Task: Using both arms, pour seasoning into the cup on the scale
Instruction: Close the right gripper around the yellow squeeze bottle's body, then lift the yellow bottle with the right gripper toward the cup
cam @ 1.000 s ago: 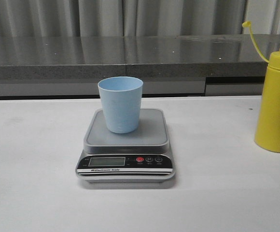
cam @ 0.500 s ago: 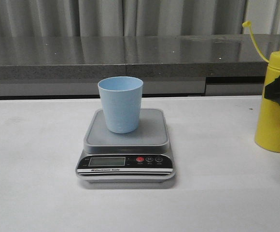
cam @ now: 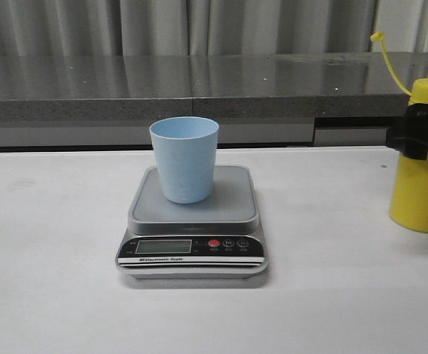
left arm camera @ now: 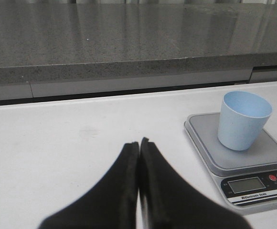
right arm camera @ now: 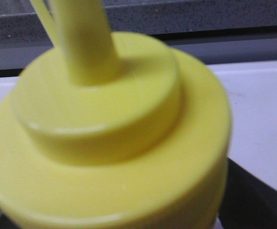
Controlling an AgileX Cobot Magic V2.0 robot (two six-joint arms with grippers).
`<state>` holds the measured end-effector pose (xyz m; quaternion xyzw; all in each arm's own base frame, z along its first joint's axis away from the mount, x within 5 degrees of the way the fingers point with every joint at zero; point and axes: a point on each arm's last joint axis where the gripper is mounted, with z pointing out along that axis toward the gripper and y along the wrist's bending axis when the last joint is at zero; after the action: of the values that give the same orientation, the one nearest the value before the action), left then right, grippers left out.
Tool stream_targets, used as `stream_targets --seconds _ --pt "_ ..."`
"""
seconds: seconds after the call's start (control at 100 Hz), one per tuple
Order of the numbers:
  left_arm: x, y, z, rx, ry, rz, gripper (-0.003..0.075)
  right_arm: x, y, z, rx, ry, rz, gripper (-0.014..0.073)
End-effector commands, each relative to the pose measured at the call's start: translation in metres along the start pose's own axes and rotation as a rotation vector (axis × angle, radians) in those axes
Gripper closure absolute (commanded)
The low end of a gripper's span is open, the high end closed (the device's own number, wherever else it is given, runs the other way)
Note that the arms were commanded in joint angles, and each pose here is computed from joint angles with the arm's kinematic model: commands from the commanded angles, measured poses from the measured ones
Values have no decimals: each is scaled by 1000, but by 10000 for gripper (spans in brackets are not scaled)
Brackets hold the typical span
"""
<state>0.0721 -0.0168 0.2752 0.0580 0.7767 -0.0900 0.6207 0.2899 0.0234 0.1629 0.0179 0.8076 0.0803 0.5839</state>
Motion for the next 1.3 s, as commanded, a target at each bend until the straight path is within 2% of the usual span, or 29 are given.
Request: stream_targets --seconds 0.0,0.18,0.32,0.45,0.55,0.76,0.88,1.14,1.29 --pt "-15 0 -2 -4 -93 -20 741 -22 5 -1 -30 -130 -8 95" --pt "-15 0 -2 -4 -93 -20 741 -22 5 -1 -32 -128 -10 354" --pt "-15 0 -2 -4 -93 -20 741 -22 6 -1 -43 -130 -21 454" --pt "-15 0 -2 -4 -93 -20 741 -31 10 -6 -70 -115 -63 466" --pt "-15 0 -2 -4 -93 -20 741 -51 16 -11 -84 -80 -131 466" --pt "-15 0 -2 -4 -93 -20 741 -102 36 -14 -111 -8 -393 466" --pt "-15 0 -2 -4 -93 -20 741 -119 55 -13 -132 17 -529 466" --pt "-15 0 -2 -4 -93 -20 741 -136 103 -17 -204 19 -716 466" --pt "-15 0 -2 -4 -93 -20 741 -138 122 -11 -197 61 -853 466"
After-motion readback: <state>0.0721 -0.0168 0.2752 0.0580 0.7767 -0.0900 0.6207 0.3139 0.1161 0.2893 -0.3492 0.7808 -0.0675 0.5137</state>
